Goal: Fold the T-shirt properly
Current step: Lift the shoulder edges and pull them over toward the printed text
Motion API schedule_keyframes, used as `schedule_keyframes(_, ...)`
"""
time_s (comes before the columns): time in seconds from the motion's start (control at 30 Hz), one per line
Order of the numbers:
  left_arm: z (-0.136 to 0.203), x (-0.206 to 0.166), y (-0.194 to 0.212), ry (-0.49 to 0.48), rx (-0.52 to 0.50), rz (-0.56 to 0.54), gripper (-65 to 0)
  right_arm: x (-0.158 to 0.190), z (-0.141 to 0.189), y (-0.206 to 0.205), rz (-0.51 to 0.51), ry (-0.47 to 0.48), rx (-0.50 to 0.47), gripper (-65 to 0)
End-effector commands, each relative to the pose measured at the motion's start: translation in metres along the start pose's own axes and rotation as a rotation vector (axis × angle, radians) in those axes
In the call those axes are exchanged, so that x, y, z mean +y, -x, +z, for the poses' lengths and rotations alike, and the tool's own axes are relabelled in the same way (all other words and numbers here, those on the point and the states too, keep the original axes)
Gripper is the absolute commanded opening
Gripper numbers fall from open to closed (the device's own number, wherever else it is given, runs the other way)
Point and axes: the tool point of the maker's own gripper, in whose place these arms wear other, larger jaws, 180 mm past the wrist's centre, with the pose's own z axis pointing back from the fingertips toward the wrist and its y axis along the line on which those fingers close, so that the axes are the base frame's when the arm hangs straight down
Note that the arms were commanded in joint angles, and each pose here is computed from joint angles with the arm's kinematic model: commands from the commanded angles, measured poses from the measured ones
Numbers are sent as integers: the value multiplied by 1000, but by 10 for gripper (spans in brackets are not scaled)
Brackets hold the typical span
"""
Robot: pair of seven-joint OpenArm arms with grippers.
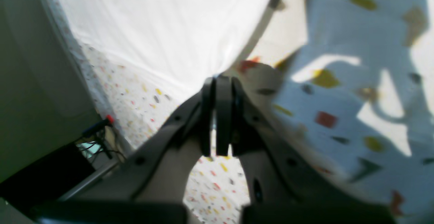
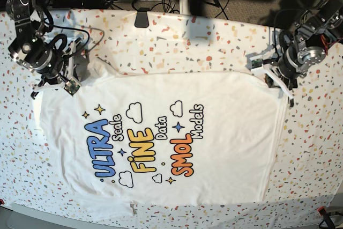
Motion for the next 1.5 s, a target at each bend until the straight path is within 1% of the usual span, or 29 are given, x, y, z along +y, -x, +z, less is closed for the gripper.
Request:
schedule_keyframes(0.0, 3, 20, 5, -52, 11, -9, -650, -18, 4, -9, 10, 41, -25, -650)
schedule_keyframes(0.2, -1, 32, -10, -81, -19, 13, -650, -32, 5, -20, 11, 74, -51, -650)
schedule_keyframes(0.33, -4, 44, -20, -109, -36, 25, -650, -33, 5, -26, -18, 64, -73, -650)
schedule_keyframes(0.53, -4, 68, -20, -150, -30, 42, -650, -44, 6, -30, -39, 105, -83, -650)
schedule_keyframes(0.7, -6, 82, -24, -164, -50, 80, -650, -56, 5, -40, -53, 124, -111, -650)
schedule_keyframes(0.77, -11, 84, -22, -162, -39, 90, -650, -64, 3, -41, -71, 130, -116, -650)
schedule_keyframes(0.9, -29, 79, -11, -138, 7, 121, -650, -82, -7, -34, -112, 148, -92, -650)
schedule_keyframes(1.03, -39, 86, -8, -141, 26, 140, -650, -95, -18, -33, -136, 150, -78, -650)
schedule_keyframes(1.17, -41, 102, -4, -165, 37, 143, -650, -91, -36, -39, -110, 113, -60, -650)
schedule_keyframes(1.3, -41, 111, -1, -180, 44, 143, -650, -89, -52, -47, -30, 94, -20, -650)
schedule_keyframes(1.47, -42, 111, 1, -180, 52, 143, -650, -97, -62, -69, 23, 85, -29, -650)
